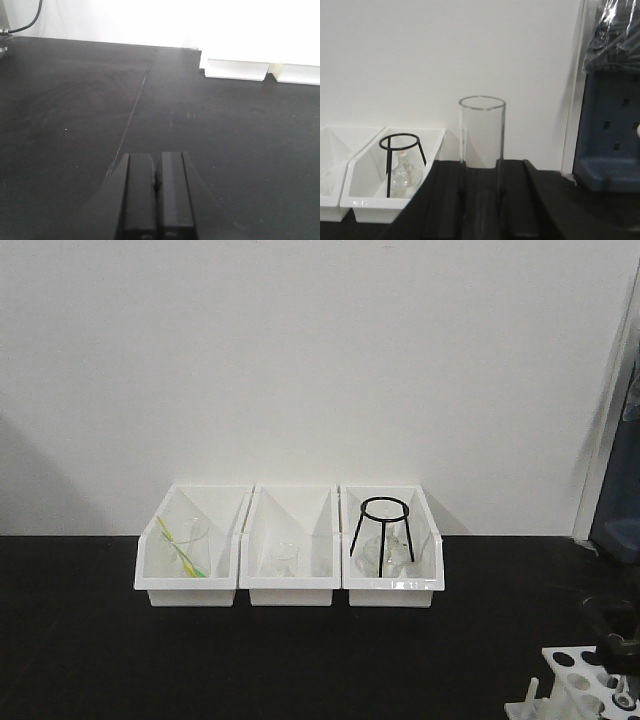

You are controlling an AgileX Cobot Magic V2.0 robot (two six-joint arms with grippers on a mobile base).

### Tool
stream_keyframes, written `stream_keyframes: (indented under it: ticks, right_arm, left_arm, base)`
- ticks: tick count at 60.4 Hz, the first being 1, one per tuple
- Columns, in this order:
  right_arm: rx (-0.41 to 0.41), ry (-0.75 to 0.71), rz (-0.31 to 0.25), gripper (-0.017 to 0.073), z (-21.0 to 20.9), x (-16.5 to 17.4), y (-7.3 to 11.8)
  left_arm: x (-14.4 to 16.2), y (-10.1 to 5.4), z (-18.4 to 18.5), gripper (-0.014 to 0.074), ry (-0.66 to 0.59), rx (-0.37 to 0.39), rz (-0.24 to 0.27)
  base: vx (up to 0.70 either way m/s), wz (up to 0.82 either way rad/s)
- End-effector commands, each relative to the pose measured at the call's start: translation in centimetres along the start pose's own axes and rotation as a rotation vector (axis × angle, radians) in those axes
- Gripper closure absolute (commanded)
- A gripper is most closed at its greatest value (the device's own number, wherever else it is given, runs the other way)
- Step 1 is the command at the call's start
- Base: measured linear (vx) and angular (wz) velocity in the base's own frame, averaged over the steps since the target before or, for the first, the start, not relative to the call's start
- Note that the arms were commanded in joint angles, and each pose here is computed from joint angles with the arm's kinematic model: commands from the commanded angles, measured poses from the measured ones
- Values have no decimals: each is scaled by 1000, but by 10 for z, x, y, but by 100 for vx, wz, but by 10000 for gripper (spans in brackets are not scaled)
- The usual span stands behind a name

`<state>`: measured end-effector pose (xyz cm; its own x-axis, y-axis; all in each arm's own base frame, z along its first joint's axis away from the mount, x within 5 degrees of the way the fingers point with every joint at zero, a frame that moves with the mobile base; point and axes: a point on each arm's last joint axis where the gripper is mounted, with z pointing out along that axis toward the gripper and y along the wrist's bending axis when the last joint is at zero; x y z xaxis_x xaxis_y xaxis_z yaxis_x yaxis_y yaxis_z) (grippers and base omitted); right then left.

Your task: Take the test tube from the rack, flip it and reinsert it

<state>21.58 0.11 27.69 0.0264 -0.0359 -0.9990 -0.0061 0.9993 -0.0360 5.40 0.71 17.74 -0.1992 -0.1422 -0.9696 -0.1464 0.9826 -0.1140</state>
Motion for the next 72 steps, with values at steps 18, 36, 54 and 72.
stream_keyframes:
  ticks: [18,36,54,72]
  right_arm:
    - [-193,-81,-1065,568,-17,-32,16]
    - [-135,-49,-920,568,-18,-34,11]
    - [191,-331,229,568,-27,-65,-22]
    - [93,-270,40,568,-22,-60,-11]
  left_arm:
    - [-7,-2,0,600,-87,19,-3]
    - [-7,-2,0,600,-87,19,-3]
    - [-7,-2,0,600,-87,19,-3]
    - [-7,-2,0,600,-87,19,-3]
  base:
    - [0,0]
    - [0,0]
    - [0,0]
    - [0,0]
